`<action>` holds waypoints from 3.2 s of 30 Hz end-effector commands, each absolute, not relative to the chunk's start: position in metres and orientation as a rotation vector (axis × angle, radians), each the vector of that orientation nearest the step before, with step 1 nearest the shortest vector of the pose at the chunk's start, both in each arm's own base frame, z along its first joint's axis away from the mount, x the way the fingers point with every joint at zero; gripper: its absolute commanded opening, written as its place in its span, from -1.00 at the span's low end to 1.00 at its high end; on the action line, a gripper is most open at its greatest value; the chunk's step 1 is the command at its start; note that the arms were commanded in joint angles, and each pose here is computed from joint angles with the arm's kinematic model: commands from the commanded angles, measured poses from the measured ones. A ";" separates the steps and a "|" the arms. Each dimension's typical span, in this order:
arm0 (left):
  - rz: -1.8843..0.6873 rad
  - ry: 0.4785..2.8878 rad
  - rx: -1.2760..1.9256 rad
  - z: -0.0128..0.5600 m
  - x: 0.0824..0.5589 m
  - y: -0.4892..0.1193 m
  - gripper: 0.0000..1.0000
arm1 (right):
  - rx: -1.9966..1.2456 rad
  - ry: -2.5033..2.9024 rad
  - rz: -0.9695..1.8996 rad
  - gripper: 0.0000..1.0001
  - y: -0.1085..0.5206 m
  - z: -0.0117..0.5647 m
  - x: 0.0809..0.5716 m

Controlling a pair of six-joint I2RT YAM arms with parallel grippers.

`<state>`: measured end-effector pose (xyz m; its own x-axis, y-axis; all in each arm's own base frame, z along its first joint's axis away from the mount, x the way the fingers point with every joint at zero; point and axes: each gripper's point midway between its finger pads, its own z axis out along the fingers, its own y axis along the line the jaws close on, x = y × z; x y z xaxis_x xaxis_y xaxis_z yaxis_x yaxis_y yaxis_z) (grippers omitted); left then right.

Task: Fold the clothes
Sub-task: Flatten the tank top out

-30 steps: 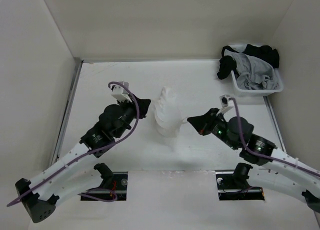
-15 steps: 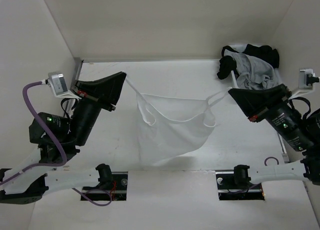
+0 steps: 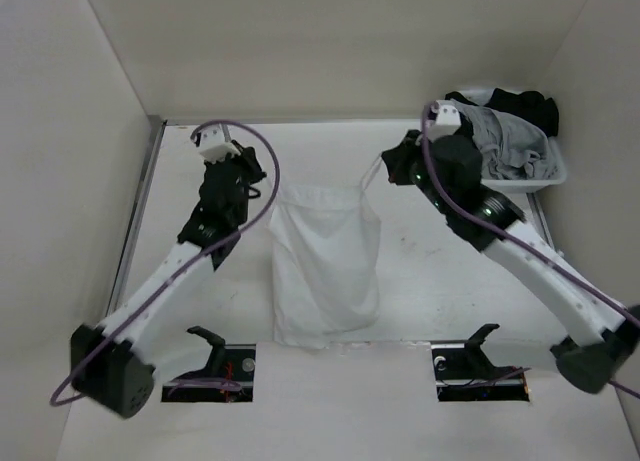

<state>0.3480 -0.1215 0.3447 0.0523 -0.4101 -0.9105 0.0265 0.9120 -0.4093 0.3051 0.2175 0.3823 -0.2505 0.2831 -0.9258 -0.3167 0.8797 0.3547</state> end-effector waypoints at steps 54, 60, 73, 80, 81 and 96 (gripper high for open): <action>-0.241 2.056 -0.455 0.062 0.478 -0.098 -0.30 | 0.183 2.085 0.807 -0.28 0.238 0.119 0.373; -0.246 2.047 -0.507 0.060 0.482 -0.094 -0.75 | 0.273 2.133 0.788 -0.22 0.231 0.090 0.383; -0.335 1.980 -0.588 0.080 0.469 -0.102 -0.91 | 0.455 2.132 0.789 -0.17 0.225 0.068 0.453; -0.361 1.983 -0.597 0.079 0.460 -0.106 -0.92 | 0.524 2.126 0.844 -0.41 0.239 0.067 0.488; -0.367 1.982 -0.597 0.080 0.458 -0.107 -0.92 | 0.530 2.134 0.847 -0.64 0.240 0.065 0.490; -0.467 1.803 -0.647 0.163 0.385 -0.084 -0.95 | 0.124 2.105 0.778 -0.99 0.219 0.168 0.294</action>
<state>0.3980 -0.0913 0.1583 -0.2600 -0.6179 -0.7420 -0.1898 0.7862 -0.5882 0.3304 0.2291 0.1957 -0.5639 0.4597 -0.6860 -0.1897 0.7364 0.6494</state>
